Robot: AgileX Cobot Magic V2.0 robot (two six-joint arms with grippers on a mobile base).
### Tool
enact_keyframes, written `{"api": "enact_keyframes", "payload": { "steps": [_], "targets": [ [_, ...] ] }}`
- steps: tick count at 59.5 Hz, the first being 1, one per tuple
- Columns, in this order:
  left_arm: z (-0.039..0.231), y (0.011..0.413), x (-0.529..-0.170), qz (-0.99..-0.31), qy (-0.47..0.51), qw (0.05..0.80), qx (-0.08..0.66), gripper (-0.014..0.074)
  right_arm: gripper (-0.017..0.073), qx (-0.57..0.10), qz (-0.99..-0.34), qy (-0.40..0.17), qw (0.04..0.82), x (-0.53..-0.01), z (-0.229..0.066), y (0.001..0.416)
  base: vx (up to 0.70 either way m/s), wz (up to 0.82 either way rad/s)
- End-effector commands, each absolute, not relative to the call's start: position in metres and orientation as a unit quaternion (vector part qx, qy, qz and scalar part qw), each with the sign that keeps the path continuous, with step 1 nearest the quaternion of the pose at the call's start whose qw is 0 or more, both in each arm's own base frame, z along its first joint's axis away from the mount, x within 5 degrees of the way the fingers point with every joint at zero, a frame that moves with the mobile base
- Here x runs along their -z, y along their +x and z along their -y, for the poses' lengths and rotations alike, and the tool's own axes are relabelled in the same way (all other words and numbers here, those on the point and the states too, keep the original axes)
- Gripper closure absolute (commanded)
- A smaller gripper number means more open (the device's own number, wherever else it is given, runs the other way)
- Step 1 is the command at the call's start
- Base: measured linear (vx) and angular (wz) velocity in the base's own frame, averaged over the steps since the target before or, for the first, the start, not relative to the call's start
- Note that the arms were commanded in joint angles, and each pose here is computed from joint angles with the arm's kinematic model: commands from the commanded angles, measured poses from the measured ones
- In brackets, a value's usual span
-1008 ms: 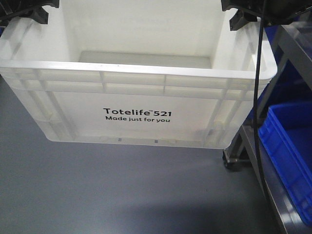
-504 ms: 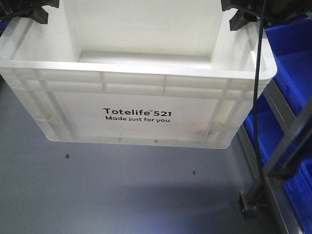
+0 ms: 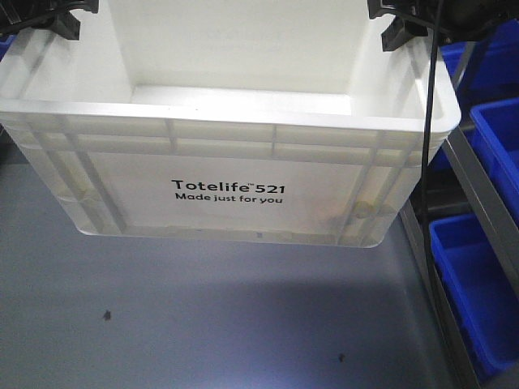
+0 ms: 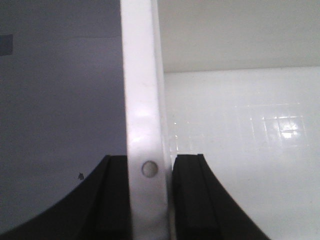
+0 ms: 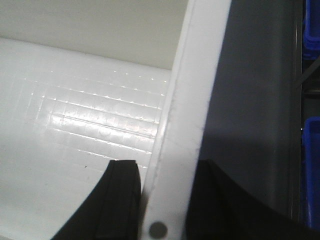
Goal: Place moving items into box and shelve
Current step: 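Carry the held tote toward the rack of blue bins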
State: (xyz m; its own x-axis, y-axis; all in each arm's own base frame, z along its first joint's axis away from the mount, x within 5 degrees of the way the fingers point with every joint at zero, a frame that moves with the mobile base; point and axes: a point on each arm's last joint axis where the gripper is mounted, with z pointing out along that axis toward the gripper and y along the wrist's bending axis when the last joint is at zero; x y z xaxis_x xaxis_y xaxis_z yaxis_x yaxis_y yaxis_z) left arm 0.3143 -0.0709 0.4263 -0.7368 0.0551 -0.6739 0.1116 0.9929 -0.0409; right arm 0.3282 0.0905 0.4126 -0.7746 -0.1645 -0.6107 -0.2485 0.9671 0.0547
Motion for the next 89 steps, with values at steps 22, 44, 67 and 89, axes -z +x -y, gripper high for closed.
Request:
{"api": "enact_keyframes", "payload": {
  "steps": [22,44,67,89],
  "targets": [
    [0.0735,0.303,-0.4666,-0.881,0.048,0.464,0.076,0.0607,0.0572,-0.105,-0.896,-0.122,0.413,-0.4533,-0.0945,0.314,0.46,0.11],
    [0.0735,0.303,-0.4666,-0.881,0.048,0.464,0.076,0.0607,0.0572,-0.105,-0.896,-0.122,0.414,-0.4533,-0.0945,0.314,0.45,0.27],
    [0.0735,0.303,-0.4666,-0.881,0.048,0.464,0.076,0.0607,0.0572,-0.105,-0.896,-0.122,0.414,-0.4533,-0.0945,0.314,0.41,0.35],
    [0.0735,0.303,-0.4666,-0.881,0.048,0.464,0.076,0.0607,0.0572,-0.104,-0.896,-0.122,0.414,-0.4533,-0.0943,0.3141,0.34,0.46]
  ]
}}
